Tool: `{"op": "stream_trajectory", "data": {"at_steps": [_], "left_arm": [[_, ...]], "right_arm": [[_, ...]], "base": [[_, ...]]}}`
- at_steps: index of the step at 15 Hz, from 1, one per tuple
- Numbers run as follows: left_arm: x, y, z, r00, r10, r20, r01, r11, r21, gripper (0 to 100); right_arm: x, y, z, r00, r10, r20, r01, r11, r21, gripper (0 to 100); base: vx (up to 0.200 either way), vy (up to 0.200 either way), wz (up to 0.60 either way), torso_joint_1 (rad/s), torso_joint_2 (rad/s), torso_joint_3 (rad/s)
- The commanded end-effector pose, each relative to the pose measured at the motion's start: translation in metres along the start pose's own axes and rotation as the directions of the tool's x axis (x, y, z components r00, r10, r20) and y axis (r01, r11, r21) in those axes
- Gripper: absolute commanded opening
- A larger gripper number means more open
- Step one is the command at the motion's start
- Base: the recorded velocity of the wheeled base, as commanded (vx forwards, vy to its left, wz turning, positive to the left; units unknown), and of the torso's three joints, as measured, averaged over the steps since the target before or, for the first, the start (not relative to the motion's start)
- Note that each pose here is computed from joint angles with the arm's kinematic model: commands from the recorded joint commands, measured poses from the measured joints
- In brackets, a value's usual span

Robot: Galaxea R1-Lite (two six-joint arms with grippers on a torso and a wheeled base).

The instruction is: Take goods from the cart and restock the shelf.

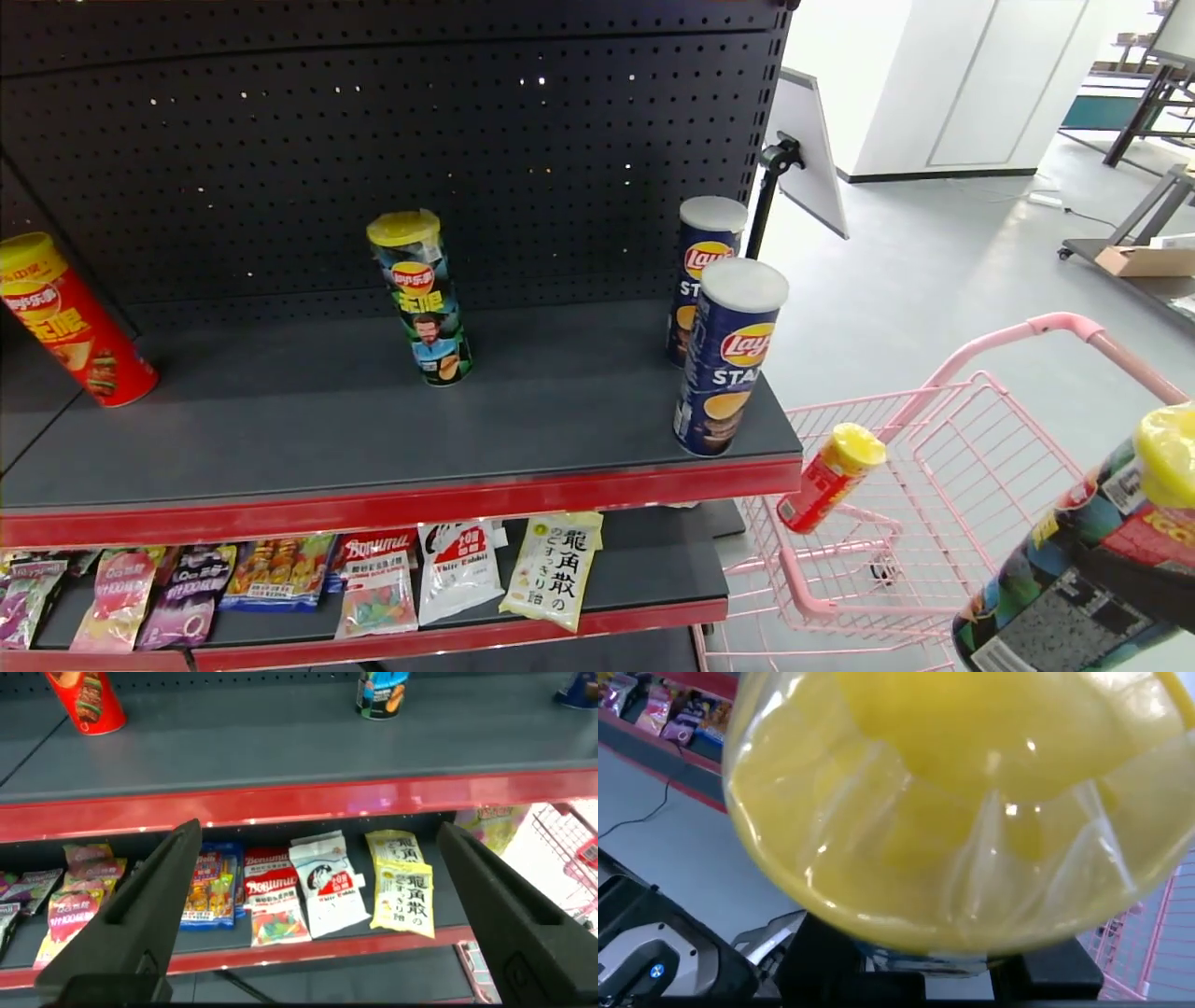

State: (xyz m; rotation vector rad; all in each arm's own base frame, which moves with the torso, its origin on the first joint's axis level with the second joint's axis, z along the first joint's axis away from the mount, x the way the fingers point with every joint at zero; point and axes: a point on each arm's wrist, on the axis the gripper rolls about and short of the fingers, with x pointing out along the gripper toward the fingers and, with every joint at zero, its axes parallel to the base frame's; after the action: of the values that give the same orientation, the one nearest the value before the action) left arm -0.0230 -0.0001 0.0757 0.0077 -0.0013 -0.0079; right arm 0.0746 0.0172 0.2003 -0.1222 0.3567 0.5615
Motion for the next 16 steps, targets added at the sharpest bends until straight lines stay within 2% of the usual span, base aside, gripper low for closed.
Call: {"op": "stream_trajectory", "data": {"at_steps": [1,2,3,5,16], "left_arm": [[0.0,0.0,0.0,1.0,-0.001,-0.001,0.001,1.0,0.0,100],[0.0,0.0,0.0,1.0,-0.001,-0.001,0.001,1.0,0.0,100],[0.0,0.0,0.0,1.0,0.0,-0.001,0.0,1.0,0.003,100],[0.0,0.0,0.0,1.0,0.0,-0.001,0.0,1.0,0.005,100],[0.0,0.0,0.0,1.0,-0.001,-0.003,0.001,1.0,0.005,100]], "right_arm": [[0.006,0.003,0.001,0.996,0.093,-0.01,-0.093,0.996,-0.005,0],[0.006,0.003,0.001,0.996,0.093,-0.01,-0.093,0.996,-0.005,0],[0.007,0.006,0.003,0.985,0.173,0.008,-0.173,0.985,0.006,0],[0.01,0.007,0.004,0.978,0.206,0.017,-0.206,0.979,-0.007,0],[0.016,0.01,0.011,0.963,0.269,0.035,-0.267,0.963,-0.044,0]], "base": [[-0.2,0.0,0.0,0.002,0.01,0.002],[0.0,0.0,0.0,0.0,0.0,0.0],[0.0,0.0,0.0,0.0,0.0,0.0],[0.0,0.0,0.0,0.0,0.0,0.0],[0.0,0.2,0.0,0.007,0.01,0.002]]}}
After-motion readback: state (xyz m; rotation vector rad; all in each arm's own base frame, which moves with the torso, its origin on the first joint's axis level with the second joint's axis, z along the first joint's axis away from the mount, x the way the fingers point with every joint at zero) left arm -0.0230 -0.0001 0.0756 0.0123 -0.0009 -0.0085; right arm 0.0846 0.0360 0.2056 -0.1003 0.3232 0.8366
